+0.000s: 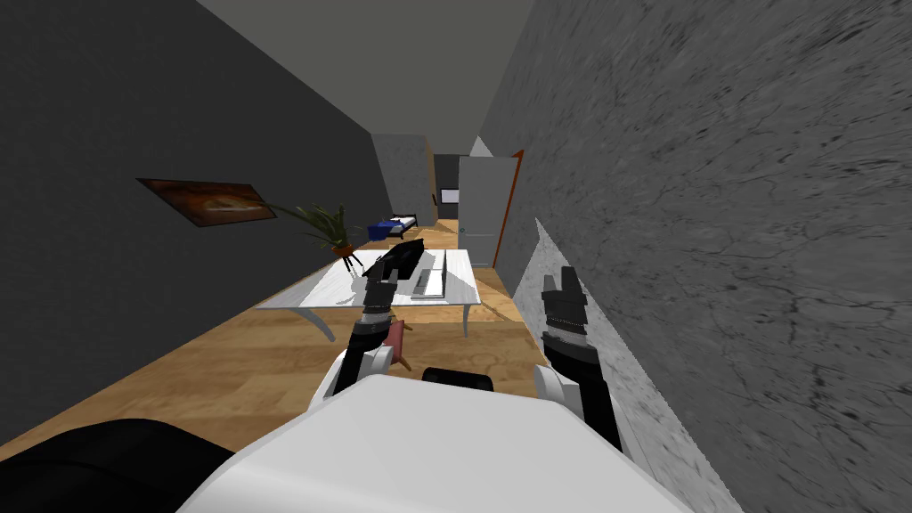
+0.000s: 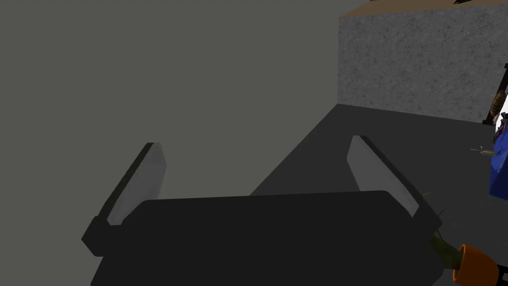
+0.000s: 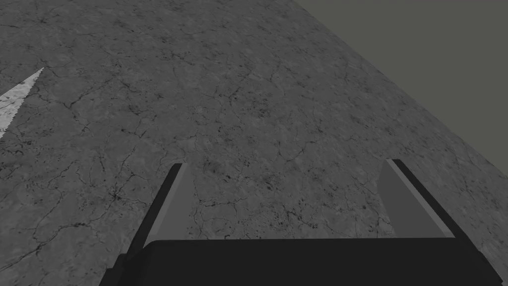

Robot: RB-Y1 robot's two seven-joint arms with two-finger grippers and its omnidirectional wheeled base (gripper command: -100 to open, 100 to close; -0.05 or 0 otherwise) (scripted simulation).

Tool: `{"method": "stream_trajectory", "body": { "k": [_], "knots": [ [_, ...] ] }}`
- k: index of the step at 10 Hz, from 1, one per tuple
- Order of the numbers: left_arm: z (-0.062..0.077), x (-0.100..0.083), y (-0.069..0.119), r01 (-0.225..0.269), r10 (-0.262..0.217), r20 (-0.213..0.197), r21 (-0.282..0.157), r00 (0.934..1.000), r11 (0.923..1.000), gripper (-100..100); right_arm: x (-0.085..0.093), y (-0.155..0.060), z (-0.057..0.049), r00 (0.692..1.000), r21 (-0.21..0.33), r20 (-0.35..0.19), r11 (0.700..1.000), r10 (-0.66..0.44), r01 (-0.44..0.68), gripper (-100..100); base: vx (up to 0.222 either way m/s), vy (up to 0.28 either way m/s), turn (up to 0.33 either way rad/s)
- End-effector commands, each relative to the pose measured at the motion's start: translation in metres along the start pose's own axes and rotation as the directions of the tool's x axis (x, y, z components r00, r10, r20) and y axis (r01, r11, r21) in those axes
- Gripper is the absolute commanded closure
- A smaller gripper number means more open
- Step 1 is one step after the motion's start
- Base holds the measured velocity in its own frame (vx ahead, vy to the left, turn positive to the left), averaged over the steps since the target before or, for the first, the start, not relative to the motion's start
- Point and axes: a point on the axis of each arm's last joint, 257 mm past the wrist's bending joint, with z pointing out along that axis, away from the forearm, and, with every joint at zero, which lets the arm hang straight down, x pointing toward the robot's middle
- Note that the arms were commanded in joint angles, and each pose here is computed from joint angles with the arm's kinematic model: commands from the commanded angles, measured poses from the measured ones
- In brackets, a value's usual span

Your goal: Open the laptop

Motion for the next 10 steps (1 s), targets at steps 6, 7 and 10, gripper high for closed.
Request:
{"method": "stream_trajectory", "body": {
  "k": [6,7,10],
  "knots": [
    [0.0000,0.0000,-0.0001,0.000,0.000,0.000,0.000,1.0000,1.0000,0,0.0000,0.0001,0.0000,1.000,0.000,0.000,1.000,0.000,0.000,0,0.000,0.000,0.000],
    [0.0001,0.0000,-0.0001,0.000,0.000,0.000,0.000,1.0000,1.0000,0,0.0000,0.0002,0.0000,1.000,0.000,0.000,1.000,0.000,0.000,0,0.000,0.000,0.000],
    [-0.0004,0.0023,0.0028,-0.016,0.016,-0.026,-0.006,0.9995,0.9998,-100,0.0000,0.0002,0.0000,1.000,0.000,0.000,1.000,0.000,0.000,0,0.005,-0.004,0.000]
  ]
}}
